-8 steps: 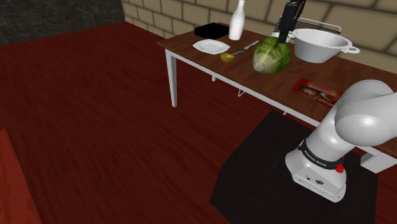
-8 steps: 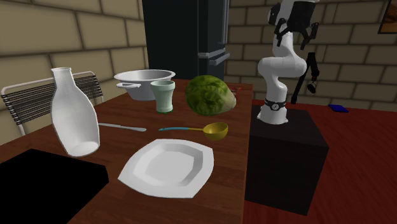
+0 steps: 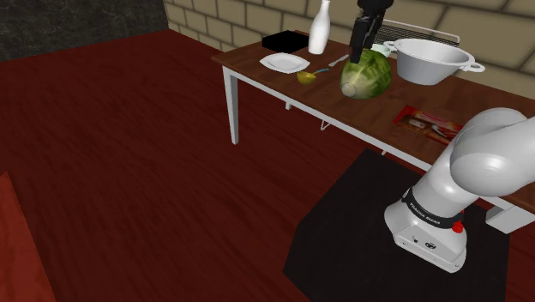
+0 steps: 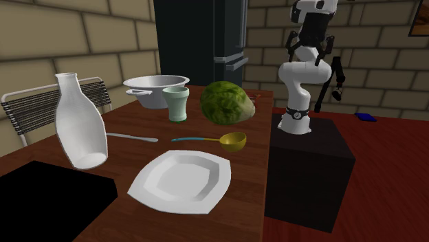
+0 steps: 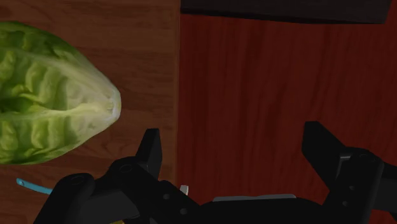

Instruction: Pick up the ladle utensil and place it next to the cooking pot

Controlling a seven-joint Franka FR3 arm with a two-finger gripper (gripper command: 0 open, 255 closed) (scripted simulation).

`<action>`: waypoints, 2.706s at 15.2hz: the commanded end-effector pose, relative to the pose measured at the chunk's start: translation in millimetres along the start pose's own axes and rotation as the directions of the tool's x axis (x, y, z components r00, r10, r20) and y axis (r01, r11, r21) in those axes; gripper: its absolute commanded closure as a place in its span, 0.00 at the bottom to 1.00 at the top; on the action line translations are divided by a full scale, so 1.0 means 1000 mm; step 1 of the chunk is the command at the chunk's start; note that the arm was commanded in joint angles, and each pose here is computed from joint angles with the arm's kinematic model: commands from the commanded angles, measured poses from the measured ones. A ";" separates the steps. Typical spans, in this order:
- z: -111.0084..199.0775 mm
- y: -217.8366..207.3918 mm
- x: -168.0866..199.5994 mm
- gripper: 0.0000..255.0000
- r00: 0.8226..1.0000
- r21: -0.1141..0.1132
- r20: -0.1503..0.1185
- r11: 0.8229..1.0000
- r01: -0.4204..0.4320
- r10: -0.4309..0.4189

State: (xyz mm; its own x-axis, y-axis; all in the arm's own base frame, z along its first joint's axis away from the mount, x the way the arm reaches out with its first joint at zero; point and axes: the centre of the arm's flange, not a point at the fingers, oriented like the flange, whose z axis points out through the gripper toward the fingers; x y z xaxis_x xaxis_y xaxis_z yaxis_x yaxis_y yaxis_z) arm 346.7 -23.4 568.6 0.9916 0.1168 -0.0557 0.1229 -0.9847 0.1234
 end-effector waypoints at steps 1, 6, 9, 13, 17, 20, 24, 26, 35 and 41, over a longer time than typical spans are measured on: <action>0.013 0.009 0.019 0.00 1.000 0.001 -0.007 1.000 -0.007 0.007; 0.047 0.040 0.066 0.00 1.000 0.007 -0.016 1.000 -0.025 0.025; 0.067 0.058 0.094 0.00 0.999 0.010 -0.022 0.999 -0.035 0.036; 0.093 0.083 0.132 0.00 0.998 0.014 -0.030 0.999 -0.050 0.050; 0.119 0.109 0.169 0.00 0.997 0.018 -0.038 0.998 -0.064 0.064; 0.139 0.128 0.197 0.00 0.996 0.022 -0.044 0.997 -0.074 0.075; 0.164 0.154 0.234 0.00 0.995 0.026 -0.051 0.996 -0.088 0.089; 0.173 0.163 0.246 0.00 0.994 0.028 -0.054 0.995 -0.093 0.094; 0.213 0.162 0.248 0.00 0.994 0.028 -0.054 0.995 -0.093 0.094; 0.213 0.162 0.248 0.00 0.994 0.028 -0.054 0.995 -0.093 0.094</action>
State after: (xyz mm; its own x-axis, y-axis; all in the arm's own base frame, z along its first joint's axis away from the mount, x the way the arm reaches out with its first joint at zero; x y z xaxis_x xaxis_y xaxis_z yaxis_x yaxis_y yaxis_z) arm 604.0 -181.3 363.9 0.9995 0.0304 0.0096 0.0293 -0.9945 0.1005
